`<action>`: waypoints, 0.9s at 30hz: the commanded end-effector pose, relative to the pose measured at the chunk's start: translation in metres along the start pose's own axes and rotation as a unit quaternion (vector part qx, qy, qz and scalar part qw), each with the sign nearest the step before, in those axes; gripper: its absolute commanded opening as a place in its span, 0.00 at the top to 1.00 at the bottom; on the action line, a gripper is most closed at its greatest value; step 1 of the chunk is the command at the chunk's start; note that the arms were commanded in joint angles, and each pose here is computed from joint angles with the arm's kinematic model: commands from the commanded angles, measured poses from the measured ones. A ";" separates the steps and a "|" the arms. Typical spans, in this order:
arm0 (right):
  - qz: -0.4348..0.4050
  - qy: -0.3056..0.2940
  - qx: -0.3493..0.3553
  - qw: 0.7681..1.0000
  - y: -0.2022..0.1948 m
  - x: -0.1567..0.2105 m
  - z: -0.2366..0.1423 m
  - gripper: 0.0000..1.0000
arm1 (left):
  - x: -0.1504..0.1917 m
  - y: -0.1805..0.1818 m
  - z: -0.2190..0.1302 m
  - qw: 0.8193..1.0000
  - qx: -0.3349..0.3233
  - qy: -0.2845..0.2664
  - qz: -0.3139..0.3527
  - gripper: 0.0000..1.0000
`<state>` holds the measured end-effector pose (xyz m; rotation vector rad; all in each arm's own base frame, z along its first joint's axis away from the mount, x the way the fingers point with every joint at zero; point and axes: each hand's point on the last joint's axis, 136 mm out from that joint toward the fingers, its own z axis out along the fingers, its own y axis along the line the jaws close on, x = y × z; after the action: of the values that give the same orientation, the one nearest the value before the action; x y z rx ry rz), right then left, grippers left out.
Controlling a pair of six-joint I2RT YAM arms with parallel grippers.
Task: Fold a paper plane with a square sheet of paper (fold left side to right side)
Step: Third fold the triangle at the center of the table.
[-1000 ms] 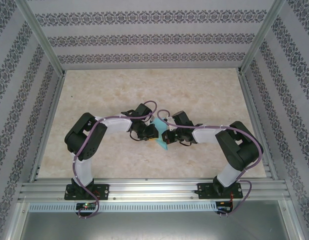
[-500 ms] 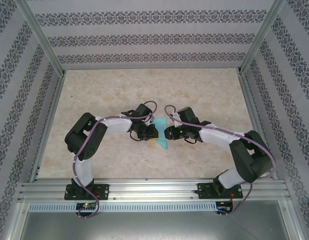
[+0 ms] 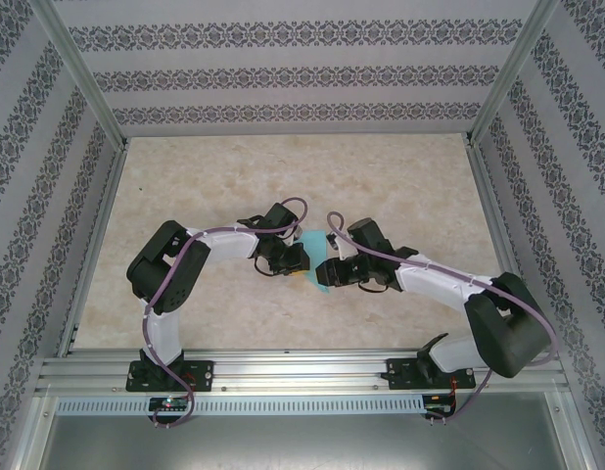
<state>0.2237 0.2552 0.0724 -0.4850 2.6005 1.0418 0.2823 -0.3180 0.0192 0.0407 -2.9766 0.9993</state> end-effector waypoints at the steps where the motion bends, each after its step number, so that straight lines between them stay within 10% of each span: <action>1: 0.014 0.011 -0.017 1.000 0.004 -0.001 0.007 0.71 | 0.004 0.020 0.014 0.999 -0.040 0.000 0.003 0.83; 27: 0.037 0.089 0.045 0.994 -0.027 0.023 0.030 0.73 | 0.002 0.021 0.016 0.999 -0.043 0.001 0.003 0.83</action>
<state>0.2171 0.2518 0.0280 -0.4504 2.8251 0.9758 0.2824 -0.3188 0.0190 0.0364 -2.9828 0.9945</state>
